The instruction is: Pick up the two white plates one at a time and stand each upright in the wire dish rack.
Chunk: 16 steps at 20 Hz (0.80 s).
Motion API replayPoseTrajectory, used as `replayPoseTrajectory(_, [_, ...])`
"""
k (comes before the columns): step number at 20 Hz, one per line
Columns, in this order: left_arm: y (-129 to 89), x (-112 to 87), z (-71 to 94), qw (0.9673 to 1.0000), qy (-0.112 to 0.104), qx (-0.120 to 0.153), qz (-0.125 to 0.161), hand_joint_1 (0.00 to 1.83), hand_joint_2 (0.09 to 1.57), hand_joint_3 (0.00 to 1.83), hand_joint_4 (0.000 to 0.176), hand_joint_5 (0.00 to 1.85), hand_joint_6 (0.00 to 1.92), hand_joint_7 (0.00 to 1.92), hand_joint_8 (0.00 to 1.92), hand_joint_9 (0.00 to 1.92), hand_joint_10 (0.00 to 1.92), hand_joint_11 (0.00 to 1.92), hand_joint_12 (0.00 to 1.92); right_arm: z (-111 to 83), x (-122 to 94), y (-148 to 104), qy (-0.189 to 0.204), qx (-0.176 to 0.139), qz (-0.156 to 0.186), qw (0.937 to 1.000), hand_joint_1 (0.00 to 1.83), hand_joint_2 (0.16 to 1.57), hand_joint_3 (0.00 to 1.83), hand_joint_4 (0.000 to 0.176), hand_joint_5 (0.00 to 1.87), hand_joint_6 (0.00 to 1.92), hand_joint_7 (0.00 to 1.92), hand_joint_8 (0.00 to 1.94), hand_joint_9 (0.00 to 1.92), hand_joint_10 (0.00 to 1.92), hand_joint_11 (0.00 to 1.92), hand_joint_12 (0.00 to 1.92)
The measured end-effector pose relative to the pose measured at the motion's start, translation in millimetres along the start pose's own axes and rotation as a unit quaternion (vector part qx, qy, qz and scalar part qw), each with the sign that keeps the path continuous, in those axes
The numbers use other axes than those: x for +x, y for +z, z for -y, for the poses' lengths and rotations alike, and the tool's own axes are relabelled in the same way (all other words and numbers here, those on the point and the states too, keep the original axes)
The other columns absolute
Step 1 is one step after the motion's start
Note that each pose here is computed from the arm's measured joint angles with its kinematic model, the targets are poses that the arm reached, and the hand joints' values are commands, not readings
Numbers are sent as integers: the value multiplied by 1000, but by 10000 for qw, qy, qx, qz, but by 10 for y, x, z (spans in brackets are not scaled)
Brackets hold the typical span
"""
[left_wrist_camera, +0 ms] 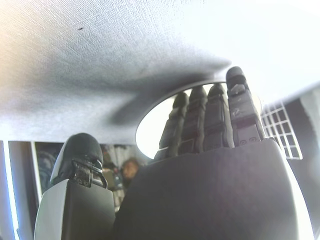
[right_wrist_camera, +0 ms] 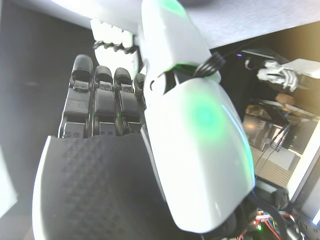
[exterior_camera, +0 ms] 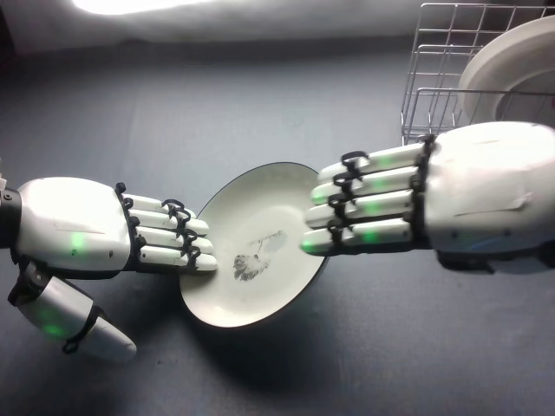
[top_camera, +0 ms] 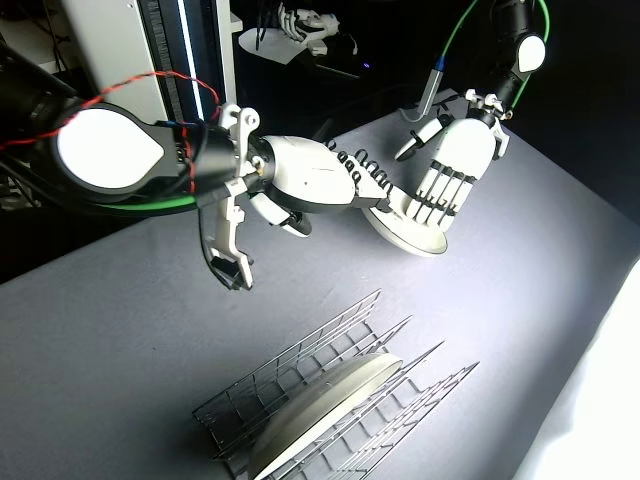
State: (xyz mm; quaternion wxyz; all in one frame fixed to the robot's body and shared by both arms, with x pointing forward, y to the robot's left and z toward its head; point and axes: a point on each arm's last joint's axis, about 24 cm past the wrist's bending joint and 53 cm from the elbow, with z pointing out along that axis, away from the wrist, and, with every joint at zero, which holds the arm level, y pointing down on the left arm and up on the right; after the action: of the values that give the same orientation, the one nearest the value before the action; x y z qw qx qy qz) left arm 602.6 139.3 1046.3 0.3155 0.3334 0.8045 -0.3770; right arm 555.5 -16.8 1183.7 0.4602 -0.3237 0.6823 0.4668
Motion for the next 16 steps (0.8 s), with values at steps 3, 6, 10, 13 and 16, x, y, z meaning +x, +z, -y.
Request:
replayPoseTrajectory(3, [0, 1, 1, 10000, 3, 2, -3, 0, 1180, 0, 0, 106, 9, 41, 9, 0, 0, 0, 0, -10, 84, 170, 47, -4, -81, 10000, 1452, 1113, 1, 0, 0, 0, 0, 0, 0, 0, 0, 204])
replayPoseTrajectory(6, [0, 0, 2, 10000, 3, 4, -2, 0, 1179, 0, 0, 120, 13, 61, 15, 7, 3, 0, 0, 42, 144, 299, 65, 65, -142, 9999, 1453, 1100, 0, 0, 0, 0, 0, 0, 0, 0, 0, 287])
replayPoseTrajectory(10, [0, 0, 4, 10000, 3, 8, -2, 0, 1182, 0, 0, 141, 13, 78, 12, 30, 8, 16, 9, 224, 211, 505, 81, 232, -205, 9995, 1480, 1110, 2, 0, 0, 0, 0, 0, 0, 0, 0, 160])
replayPoseTrajectory(13, [0, 1, 4, 10000, 5, 7, -4, 0, 1187, 2, 0, 125, 4, 60, 6, 11, 4, 4, 2, 310, 255, 644, 99, 298, -236, 9992, 1529, 1104, 0, 0, 0, 0, 0, 0, 0, 0, 5, 14])
replayPoseTrajectory(16, [0, 1, 5, 10000, 5, 9, -4, 0, 1185, 1, 0, 111, 0, 55, 2, 1, 0, 0, 0, 311, 259, 787, 104, 265, -227, 9993, 1467, 1103, 0, 0, 0, 0, 0, 0, 0, 0, 11, 229])
